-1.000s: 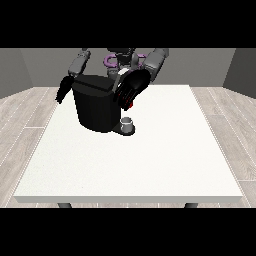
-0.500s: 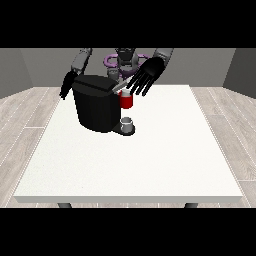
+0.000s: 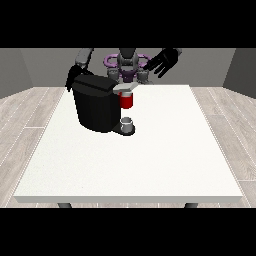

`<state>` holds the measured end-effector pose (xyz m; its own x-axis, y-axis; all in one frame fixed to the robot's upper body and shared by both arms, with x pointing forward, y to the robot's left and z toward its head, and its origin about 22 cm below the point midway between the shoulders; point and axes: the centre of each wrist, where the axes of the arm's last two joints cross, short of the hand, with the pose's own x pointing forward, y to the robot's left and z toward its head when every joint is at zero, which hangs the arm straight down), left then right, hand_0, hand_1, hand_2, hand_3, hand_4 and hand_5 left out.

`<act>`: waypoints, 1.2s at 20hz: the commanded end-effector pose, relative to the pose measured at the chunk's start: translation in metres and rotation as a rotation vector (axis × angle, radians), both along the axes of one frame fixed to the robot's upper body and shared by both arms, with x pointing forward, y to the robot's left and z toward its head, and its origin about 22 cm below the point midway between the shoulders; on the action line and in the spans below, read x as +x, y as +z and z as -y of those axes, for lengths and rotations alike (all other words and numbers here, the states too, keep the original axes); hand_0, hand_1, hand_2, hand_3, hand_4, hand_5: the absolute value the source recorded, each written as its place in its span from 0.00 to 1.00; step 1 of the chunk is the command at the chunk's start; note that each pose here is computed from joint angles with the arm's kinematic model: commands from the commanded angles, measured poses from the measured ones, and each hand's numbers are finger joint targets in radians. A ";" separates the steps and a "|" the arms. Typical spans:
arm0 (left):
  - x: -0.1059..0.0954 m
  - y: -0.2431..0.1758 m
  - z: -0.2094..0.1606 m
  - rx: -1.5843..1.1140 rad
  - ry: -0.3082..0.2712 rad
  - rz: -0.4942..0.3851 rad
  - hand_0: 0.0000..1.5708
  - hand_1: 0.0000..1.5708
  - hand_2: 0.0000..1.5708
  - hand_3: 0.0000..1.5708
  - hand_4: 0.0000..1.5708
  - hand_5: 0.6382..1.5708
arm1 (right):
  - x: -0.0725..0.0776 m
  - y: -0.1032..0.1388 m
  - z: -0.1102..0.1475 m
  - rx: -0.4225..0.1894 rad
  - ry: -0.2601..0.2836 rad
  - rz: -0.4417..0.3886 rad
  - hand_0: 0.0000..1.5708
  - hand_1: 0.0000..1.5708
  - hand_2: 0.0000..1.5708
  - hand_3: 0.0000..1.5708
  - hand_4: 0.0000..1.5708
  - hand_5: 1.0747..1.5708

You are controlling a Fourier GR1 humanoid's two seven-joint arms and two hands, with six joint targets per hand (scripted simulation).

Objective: Insert the coffee pod into the coffee machine and close the lid

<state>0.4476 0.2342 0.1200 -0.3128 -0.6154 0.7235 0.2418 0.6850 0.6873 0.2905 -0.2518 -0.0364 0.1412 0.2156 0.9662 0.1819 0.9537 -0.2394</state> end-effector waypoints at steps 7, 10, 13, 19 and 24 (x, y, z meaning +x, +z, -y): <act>-0.074 -0.156 -0.012 -0.495 0.107 -0.286 0.00 0.00 0.00 0.00 0.27 1.00 | 0.001 0.025 0.001 0.103 0.123 0.060 0.00 0.00 0.00 0.00 0.00 1.00; -0.097 -0.186 0.001 -0.491 0.119 -0.429 0.00 0.00 0.00 0.00 0.21 1.00 | -0.002 0.024 -0.014 0.096 0.145 0.025 0.00 0.00 0.00 0.00 0.00 1.00; -0.114 -0.201 0.006 -0.521 0.149 -0.414 0.00 0.00 0.00 0.00 0.25 1.00 | 0.007 0.046 -0.009 0.060 0.202 0.061 0.00 0.00 0.00 0.00 0.12 1.00; -0.099 -0.175 0.021 -0.579 0.100 -0.449 0.00 0.00 0.00 0.00 0.23 1.00 | 0.024 0.050 0.019 -0.019 0.179 0.034 0.00 0.00 0.00 0.00 0.00 1.00; -0.118 -0.177 0.022 -0.579 0.068 -0.440 0.00 0.00 0.00 0.00 0.23 1.00 | 0.042 0.069 0.042 0.052 0.116 -0.003 0.00 0.00 0.00 0.00 0.07 1.00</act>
